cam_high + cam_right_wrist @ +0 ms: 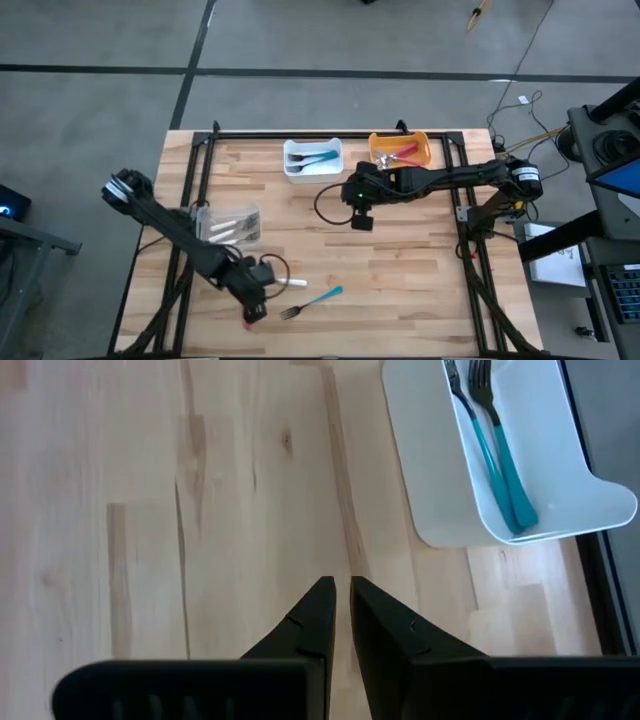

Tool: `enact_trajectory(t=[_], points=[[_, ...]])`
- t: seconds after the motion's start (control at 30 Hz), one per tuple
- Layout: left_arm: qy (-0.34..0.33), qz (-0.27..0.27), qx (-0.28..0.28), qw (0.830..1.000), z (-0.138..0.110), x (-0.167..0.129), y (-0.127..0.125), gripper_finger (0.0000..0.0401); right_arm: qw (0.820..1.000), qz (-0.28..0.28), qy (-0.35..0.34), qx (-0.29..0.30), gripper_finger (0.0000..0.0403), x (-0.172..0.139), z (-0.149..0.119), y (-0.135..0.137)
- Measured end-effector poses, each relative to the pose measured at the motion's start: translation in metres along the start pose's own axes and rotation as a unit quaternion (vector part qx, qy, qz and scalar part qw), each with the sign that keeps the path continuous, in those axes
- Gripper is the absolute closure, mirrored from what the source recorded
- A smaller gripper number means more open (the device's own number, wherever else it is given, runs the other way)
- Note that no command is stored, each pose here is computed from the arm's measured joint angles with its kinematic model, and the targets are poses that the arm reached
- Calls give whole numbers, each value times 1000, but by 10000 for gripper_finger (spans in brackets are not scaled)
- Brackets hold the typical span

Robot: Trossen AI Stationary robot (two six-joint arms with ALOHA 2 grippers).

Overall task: Sort silverware by color (type)
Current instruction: Put the white fork into the transparent bin

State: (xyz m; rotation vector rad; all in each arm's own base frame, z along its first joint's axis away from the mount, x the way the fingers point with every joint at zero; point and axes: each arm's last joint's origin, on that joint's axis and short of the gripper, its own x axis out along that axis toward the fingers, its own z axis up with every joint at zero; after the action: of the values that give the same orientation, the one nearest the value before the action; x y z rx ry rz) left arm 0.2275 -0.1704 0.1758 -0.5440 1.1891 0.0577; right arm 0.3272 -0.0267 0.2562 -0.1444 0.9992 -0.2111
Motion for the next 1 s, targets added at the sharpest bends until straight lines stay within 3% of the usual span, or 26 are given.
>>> enact_trajectory(t=[0.3,0.5,0.77,1.0], points=[[-55,87,153,983,26,11,-5,365,1000,1,3,9,376,-1,-1,0],[-69,117,208,969,30,13,1,352,1000,4,3,19,376,-1,-1,0],[-91,141,234,958,29,17,7,289,1000,4,3,27,376,-1,-1,0],[-74,145,221,961,27,36,8,276,1000,4,3,24,376,-1,-1,0]])
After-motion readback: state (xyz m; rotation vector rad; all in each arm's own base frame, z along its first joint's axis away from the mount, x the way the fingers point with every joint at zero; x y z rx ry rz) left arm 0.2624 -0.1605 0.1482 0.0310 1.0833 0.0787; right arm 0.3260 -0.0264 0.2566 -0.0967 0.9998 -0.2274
